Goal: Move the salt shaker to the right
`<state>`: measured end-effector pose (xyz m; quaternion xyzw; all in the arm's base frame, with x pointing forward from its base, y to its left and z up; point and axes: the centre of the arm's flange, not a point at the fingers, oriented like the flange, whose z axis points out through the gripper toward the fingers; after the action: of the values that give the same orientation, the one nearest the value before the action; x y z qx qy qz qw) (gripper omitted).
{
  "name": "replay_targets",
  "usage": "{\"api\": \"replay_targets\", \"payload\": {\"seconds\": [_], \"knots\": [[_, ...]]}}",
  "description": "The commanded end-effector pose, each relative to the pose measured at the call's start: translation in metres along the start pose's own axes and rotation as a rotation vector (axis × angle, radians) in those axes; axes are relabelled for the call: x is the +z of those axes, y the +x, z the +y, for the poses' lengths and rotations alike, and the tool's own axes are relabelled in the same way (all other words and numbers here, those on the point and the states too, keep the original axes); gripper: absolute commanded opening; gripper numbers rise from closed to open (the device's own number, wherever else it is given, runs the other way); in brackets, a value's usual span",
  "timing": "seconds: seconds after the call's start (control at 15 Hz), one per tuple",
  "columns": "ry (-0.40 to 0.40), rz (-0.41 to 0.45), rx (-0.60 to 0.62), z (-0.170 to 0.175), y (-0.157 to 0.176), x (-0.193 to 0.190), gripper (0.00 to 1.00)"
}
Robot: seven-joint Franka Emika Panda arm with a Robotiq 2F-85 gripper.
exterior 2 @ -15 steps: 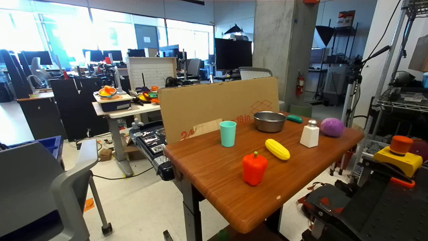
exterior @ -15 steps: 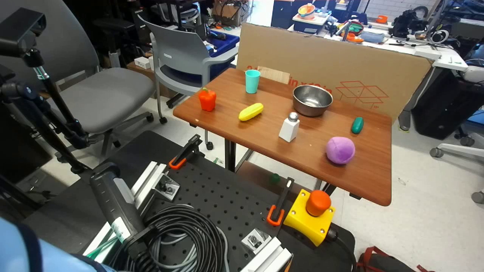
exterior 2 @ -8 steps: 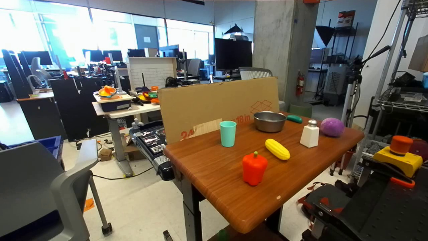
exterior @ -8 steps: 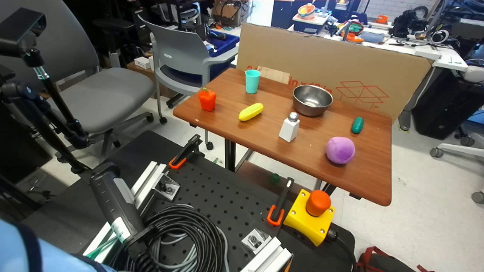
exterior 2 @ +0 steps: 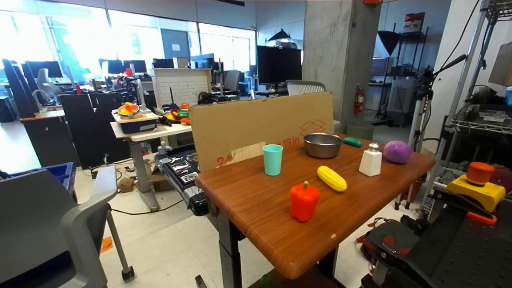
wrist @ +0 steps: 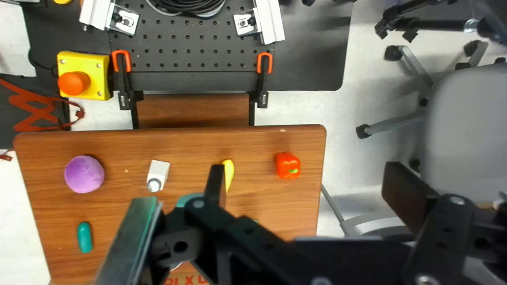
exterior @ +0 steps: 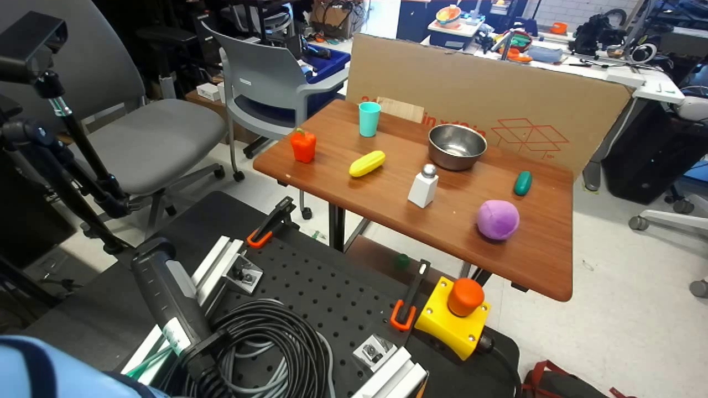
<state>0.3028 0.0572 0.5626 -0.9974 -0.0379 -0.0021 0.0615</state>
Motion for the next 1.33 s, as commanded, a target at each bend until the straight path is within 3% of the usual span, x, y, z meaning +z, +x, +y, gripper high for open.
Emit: {"api": "replay_targets", "payload": {"seconds": [0.0,0.33,1.0,1.27], "knots": [[-0.027,-0.035,0.045,0.048,0.041,0.013,1.00],[-0.058,-0.085,0.073,0.101,0.074,0.061,1.00],[-0.211,-0.087,0.103,0.152,0.129,0.171,1.00],[-0.189,-0.091,0.135,0.166,0.148,0.216,1.00]]}}
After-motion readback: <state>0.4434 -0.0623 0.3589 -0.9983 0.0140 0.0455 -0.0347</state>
